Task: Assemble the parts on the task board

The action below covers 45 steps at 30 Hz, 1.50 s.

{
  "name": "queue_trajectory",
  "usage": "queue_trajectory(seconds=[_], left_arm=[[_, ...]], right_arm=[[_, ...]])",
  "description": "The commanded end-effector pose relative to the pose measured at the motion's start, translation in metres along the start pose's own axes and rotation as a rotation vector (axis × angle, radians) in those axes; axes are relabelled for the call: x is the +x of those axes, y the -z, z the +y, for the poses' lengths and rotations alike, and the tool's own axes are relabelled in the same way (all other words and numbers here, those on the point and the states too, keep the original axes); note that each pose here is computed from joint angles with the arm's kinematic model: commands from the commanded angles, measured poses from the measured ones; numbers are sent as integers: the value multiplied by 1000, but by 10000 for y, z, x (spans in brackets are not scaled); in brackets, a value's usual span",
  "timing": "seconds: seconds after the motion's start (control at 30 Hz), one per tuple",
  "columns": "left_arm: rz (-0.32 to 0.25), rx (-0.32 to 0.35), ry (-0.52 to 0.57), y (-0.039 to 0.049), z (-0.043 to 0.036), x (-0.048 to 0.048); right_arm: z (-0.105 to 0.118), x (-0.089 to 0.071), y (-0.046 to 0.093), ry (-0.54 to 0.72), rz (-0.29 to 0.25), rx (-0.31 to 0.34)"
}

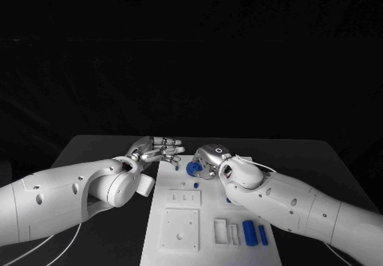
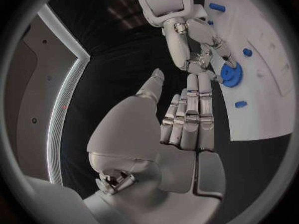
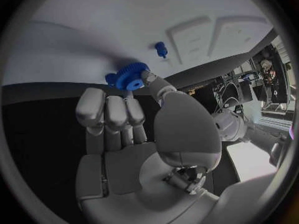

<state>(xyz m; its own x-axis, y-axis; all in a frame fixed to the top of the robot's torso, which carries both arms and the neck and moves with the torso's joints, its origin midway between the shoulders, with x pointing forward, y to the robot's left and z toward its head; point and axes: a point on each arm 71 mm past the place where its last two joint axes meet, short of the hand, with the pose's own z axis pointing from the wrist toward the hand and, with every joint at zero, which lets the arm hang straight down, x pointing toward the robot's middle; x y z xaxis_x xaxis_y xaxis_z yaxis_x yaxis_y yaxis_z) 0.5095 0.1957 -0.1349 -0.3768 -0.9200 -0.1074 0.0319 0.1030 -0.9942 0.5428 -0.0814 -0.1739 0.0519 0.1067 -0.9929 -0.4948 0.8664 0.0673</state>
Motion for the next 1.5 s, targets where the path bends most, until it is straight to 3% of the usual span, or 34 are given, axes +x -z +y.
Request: queue_trajectory(seconds=[0.03, 0.37, 1.07, 1.5], left_arm=[[17, 11, 1, -6, -20, 25], [19, 11, 2, -12, -21, 35], [22, 12, 1, -25, -21, 45], [20, 12, 2, -29, -19, 40]], right_arm=[[-47, 68, 10, 23, 18, 17], [-22, 67, -13, 22, 4, 22], [-24, 185, -34, -6, 91, 28], [-119, 165, 23, -10, 85, 41]])
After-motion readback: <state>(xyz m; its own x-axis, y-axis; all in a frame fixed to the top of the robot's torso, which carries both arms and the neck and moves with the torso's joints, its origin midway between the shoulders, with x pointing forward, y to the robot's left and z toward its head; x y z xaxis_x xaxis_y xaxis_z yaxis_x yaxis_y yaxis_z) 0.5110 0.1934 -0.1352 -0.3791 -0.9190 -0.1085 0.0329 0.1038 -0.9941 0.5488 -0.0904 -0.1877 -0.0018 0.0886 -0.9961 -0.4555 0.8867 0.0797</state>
